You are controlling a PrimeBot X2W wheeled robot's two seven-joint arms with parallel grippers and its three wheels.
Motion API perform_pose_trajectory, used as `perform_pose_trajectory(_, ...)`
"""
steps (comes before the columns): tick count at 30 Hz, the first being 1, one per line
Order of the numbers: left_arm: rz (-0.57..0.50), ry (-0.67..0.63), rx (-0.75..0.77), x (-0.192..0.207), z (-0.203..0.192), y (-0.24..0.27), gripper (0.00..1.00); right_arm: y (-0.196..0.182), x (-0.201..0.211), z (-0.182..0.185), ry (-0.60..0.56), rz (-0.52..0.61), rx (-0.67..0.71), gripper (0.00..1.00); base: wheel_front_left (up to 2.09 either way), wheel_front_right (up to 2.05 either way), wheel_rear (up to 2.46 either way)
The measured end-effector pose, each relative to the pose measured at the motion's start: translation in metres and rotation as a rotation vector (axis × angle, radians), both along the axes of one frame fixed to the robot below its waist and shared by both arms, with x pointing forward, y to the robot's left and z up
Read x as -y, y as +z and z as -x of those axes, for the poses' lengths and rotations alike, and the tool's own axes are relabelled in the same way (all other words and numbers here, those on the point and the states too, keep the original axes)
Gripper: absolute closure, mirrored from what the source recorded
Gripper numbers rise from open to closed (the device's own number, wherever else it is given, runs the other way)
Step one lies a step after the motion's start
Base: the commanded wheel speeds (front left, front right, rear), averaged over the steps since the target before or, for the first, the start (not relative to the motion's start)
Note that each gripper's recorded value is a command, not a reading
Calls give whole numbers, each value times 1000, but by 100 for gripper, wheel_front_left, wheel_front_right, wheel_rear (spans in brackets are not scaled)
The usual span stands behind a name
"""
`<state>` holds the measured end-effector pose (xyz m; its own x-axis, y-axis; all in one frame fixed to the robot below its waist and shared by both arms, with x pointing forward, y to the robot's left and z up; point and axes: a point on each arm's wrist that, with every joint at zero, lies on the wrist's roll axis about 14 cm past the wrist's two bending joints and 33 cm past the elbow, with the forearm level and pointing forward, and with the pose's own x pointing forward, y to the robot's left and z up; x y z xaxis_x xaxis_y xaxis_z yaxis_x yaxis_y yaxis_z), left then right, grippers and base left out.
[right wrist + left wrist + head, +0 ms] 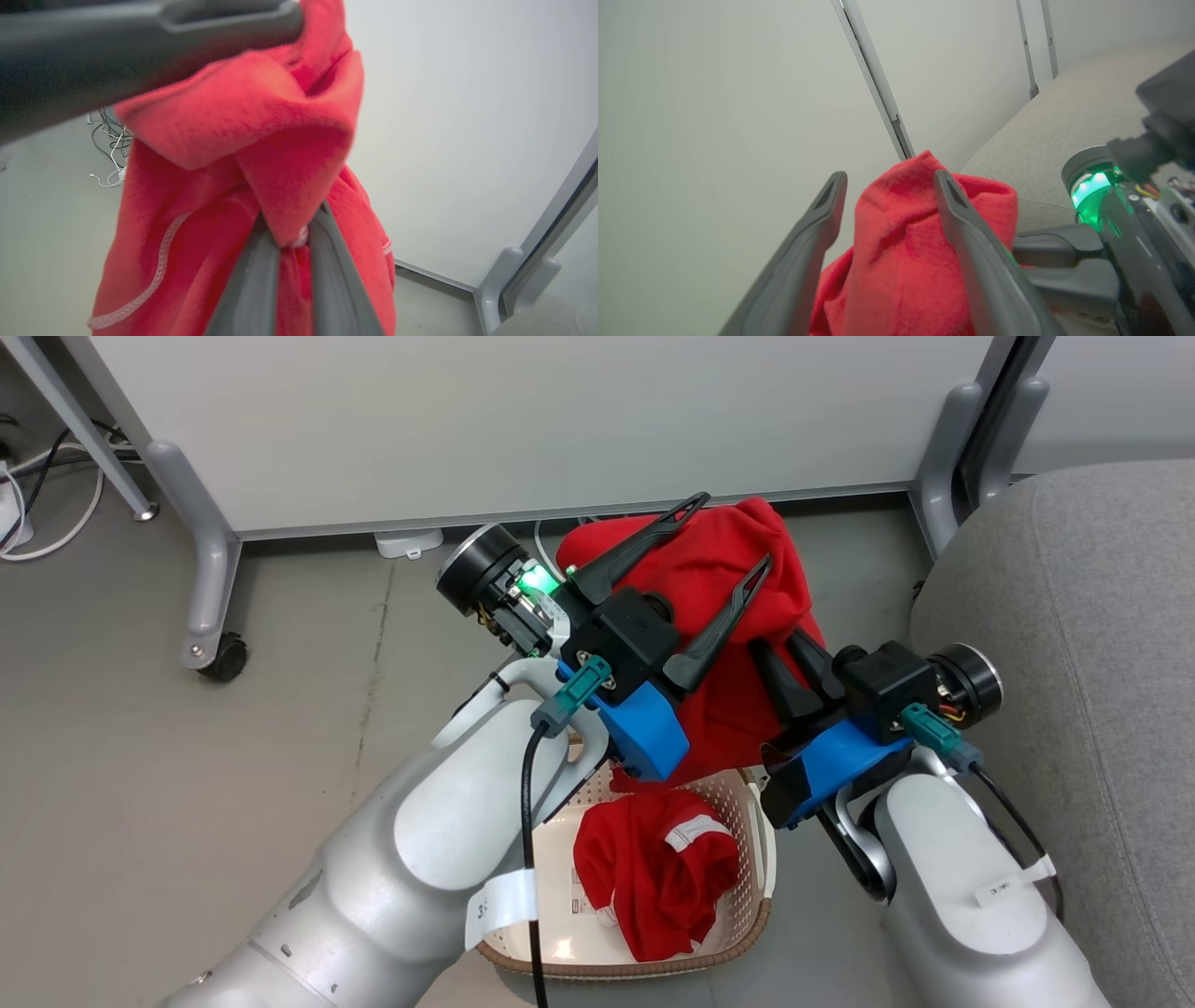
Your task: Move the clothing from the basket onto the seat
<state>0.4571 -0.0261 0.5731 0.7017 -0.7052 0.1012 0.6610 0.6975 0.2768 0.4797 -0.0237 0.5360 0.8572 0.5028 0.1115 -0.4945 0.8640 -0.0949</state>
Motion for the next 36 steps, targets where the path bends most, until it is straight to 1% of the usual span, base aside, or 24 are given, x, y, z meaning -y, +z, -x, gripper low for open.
perform_pose_trajectory(4,4,-3,2,1,0,-1,0,0,15,-2,-45,-17,-3,100,0,0,0)
perform_pose_trajectory(8,-1,-10,-3,3,-2,-5,0,1,38,-5,-111,-36,-2,100,0,0,0)
perform_pose_trajectory(14,28,-60,-33,23,1,-15,0,3,82,-6,-231,-50,14,100,0,0,0)
perform_pose_trajectory(21,44,-141,-80,53,5,-35,0,2,141,0,-389,-29,32,100,0,0,0)
perform_pose_trajectory(30,46,-276,-160,94,25,-66,0,4,222,26,-607,-8,53,100,0,0,0)
perform_pose_trajectory(36,44,-364,-199,118,45,-80,0,6,264,53,-730,12,62,100,0,0,0)
